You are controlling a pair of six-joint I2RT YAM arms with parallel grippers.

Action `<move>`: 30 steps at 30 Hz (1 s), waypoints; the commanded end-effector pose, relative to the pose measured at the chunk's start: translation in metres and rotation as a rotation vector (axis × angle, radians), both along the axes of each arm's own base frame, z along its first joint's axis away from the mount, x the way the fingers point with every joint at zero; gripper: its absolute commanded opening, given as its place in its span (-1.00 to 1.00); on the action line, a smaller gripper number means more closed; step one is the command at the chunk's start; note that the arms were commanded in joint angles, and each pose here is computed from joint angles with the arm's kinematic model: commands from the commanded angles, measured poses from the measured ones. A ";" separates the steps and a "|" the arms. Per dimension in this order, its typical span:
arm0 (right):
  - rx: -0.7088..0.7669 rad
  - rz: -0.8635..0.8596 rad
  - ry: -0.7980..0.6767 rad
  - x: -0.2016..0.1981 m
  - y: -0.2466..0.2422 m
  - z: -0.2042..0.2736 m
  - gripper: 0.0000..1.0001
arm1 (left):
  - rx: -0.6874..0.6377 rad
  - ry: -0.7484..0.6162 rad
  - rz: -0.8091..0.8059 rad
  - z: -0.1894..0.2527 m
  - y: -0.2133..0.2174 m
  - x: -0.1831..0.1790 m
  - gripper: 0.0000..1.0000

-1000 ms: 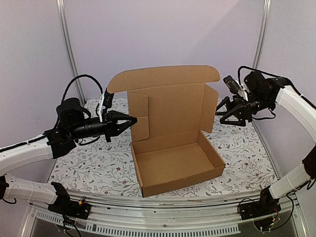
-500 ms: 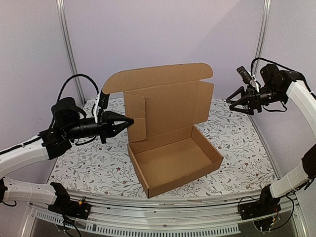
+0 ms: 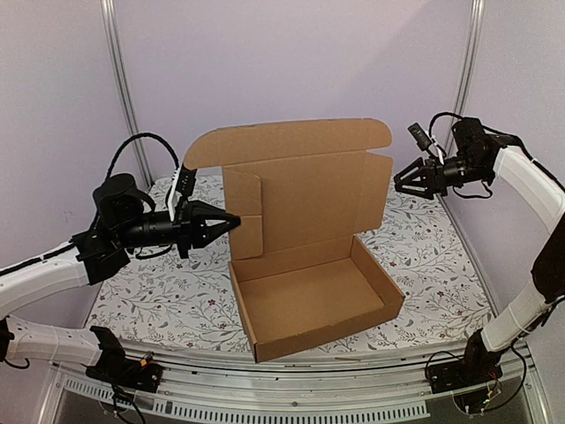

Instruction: Fold the paper box

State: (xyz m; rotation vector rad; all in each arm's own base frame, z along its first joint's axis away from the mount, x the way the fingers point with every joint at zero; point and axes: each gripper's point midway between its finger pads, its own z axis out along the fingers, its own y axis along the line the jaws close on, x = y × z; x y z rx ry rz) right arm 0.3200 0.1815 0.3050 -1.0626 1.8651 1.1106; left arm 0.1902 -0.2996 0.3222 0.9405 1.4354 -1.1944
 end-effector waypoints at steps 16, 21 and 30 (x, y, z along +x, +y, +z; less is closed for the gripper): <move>0.065 0.207 -0.037 -0.065 0.051 0.023 0.02 | -0.048 -0.015 0.094 0.005 0.002 0.023 -1.00; 0.062 0.174 -0.007 -0.053 0.056 0.021 -0.64 | -0.056 0.008 0.140 0.001 0.002 0.033 -1.00; -0.096 -0.408 -0.047 0.022 0.039 0.008 -0.83 | -0.117 0.050 0.085 -0.007 -0.036 0.026 -1.00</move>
